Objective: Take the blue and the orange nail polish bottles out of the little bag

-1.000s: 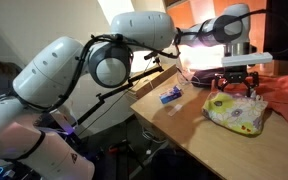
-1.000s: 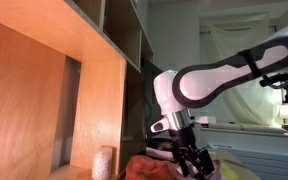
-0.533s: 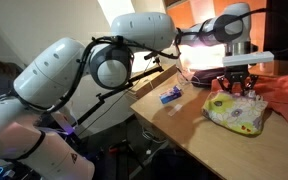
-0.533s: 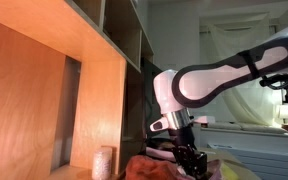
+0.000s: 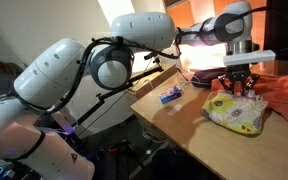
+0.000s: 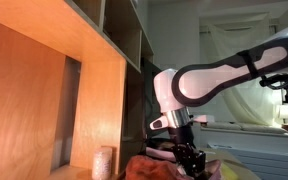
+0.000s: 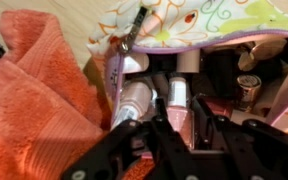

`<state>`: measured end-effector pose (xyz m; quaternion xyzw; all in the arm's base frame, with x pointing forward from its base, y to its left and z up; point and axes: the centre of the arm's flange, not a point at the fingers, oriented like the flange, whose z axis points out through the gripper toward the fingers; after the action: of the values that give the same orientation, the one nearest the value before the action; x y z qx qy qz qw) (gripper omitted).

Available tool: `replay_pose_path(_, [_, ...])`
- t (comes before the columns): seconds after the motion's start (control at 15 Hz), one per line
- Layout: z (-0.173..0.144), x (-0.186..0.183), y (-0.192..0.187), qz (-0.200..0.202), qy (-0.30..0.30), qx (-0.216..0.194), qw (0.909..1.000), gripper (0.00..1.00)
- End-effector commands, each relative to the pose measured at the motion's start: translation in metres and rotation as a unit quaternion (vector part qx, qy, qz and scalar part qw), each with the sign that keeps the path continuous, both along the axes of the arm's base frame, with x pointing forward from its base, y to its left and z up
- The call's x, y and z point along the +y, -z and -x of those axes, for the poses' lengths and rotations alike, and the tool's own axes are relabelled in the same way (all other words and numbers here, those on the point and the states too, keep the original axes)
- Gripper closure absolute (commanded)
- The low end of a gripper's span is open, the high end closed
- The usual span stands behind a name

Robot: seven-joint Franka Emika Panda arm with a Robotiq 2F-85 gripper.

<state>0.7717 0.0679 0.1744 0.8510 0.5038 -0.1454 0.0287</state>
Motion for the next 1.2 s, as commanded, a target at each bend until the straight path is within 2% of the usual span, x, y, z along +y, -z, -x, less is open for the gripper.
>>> replay_pose_path(0.0, [-0.014,0.000,-0.011,0.005,0.010,-0.017,0.9998,0.89])
replay_pose_path(0.4, [-0.012,0.001,-0.025,0.007,0.007,-0.033,0.9994,0.89])
replay_pose_path(0.73, [-0.005,0.008,-0.052,0.009,0.004,-0.065,0.9979,0.89])
replay_pose_path(0.93, [-0.003,0.028,-0.074,0.014,-0.011,-0.089,0.9958,0.89])
replay_pose_path(1.13, [-0.015,0.054,-0.085,0.032,-0.036,-0.099,0.9939,0.89])
